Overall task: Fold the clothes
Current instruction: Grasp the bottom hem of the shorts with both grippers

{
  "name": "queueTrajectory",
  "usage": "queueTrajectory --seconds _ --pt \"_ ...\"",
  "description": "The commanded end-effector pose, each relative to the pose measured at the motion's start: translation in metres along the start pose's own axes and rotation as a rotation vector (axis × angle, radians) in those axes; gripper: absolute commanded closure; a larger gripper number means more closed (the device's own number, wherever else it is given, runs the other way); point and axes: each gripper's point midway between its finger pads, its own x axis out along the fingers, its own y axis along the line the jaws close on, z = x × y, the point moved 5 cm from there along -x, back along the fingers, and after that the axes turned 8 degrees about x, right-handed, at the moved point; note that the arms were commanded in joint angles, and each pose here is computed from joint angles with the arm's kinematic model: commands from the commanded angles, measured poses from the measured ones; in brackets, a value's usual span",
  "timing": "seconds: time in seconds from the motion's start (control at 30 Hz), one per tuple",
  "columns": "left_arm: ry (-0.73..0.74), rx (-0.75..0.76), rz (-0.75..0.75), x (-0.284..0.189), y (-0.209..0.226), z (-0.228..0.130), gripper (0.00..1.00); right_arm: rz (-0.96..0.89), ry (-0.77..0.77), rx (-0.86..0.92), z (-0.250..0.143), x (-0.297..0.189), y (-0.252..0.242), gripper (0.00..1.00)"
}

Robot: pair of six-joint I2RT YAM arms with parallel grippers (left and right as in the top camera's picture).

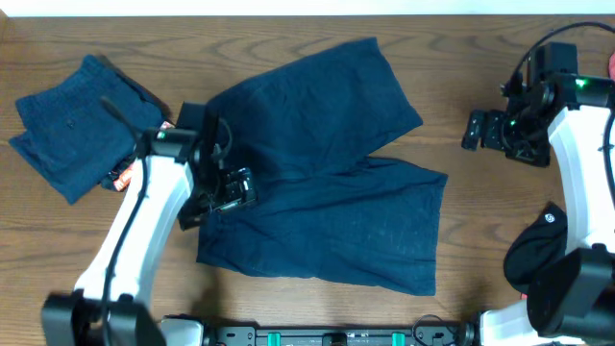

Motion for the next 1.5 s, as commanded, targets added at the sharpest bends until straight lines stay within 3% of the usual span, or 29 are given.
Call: queueTrajectory --seconds 0.0,0.2,0.4,0.57,0.67,1.27,1.47 --pt "-0.053 -0.114 0.023 0.0 0.013 -0.017 0.02 -0.005 -0.027 0.108 -0.022 -0.004 0.006 0.02" --pt "-0.132 -0.284 -0.018 0.021 0.029 -0.05 0.02 -0.001 -0.003 0.357 -0.086 0.014 0.006 0.01" --pt "-0.063 -0.404 -0.016 0.054 0.04 -0.077 0.02 0.02 0.09 0.488 -0.155 0.035 0.011 0.01" --pt "-0.048 -0.425 -0.063 0.072 0.038 -0.08 0.01 0.015 0.232 0.599 -0.207 0.053 0.017 0.14" --pt "-0.076 -0.423 -0.064 0.076 0.04 -0.076 0.01 0.001 0.279 0.638 -0.227 0.068 0.02 0.16" --pt "-0.114 -0.413 -0.019 0.08 0.046 -0.072 0.13 -0.07 0.369 0.796 -0.279 0.116 0.012 0.19" --pt "-0.094 -0.388 -0.005 0.086 0.047 -0.07 0.14 -0.062 0.327 0.862 -0.28 0.133 0.004 0.32"
